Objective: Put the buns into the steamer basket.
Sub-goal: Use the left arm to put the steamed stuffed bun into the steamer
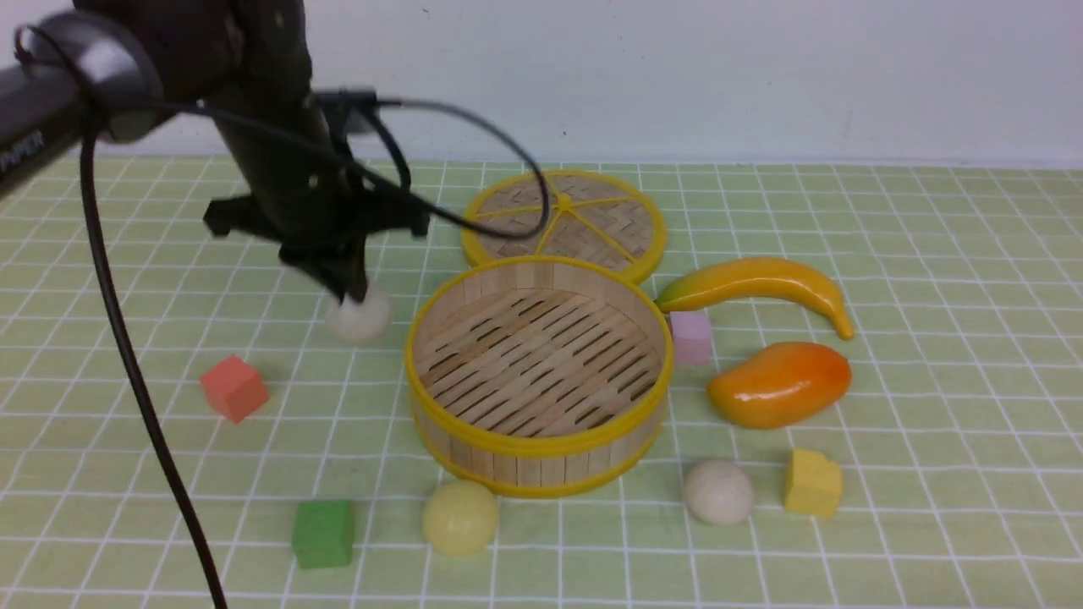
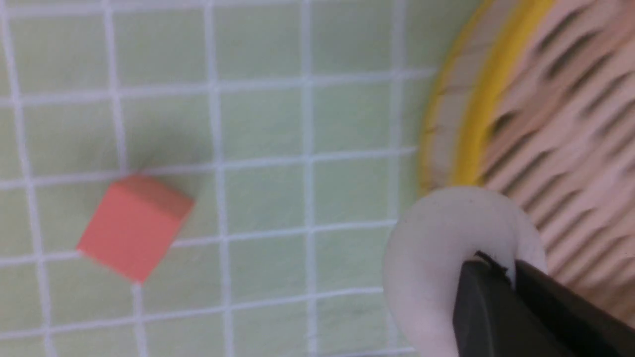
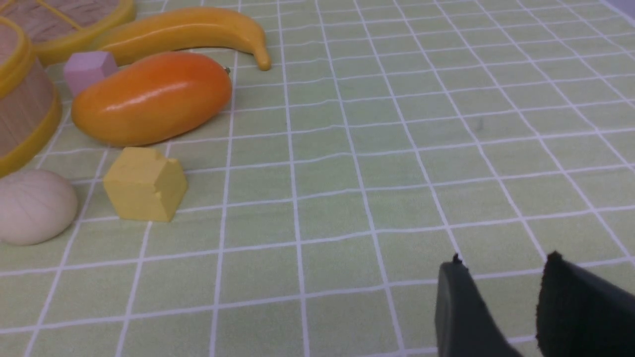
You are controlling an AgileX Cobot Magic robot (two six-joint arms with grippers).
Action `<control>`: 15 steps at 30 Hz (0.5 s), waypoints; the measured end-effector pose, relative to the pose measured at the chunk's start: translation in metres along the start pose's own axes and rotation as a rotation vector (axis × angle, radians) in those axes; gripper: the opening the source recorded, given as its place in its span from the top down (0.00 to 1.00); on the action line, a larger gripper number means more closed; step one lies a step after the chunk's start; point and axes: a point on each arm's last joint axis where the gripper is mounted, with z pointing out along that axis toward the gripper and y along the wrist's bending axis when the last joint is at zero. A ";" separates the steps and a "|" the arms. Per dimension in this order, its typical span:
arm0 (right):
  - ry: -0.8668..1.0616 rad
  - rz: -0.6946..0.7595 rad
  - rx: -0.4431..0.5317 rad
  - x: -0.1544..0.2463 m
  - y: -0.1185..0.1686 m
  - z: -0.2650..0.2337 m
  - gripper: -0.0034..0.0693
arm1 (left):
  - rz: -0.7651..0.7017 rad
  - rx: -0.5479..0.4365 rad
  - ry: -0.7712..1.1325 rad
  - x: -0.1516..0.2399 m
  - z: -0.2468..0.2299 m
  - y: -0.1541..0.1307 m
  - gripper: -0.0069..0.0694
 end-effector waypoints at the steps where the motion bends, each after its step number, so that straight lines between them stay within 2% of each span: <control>1: 0.000 0.000 0.000 0.000 0.000 0.000 0.62 | -0.001 0.037 -0.014 -0.002 -0.005 -0.004 0.93; 7: 0.000 0.000 0.000 0.000 0.000 0.000 0.62 | -0.026 0.243 -0.014 -0.008 0.004 -0.023 0.92; 15: 0.000 0.000 0.000 0.000 0.000 0.000 0.62 | -0.093 0.247 0.071 -0.011 0.070 -0.020 0.91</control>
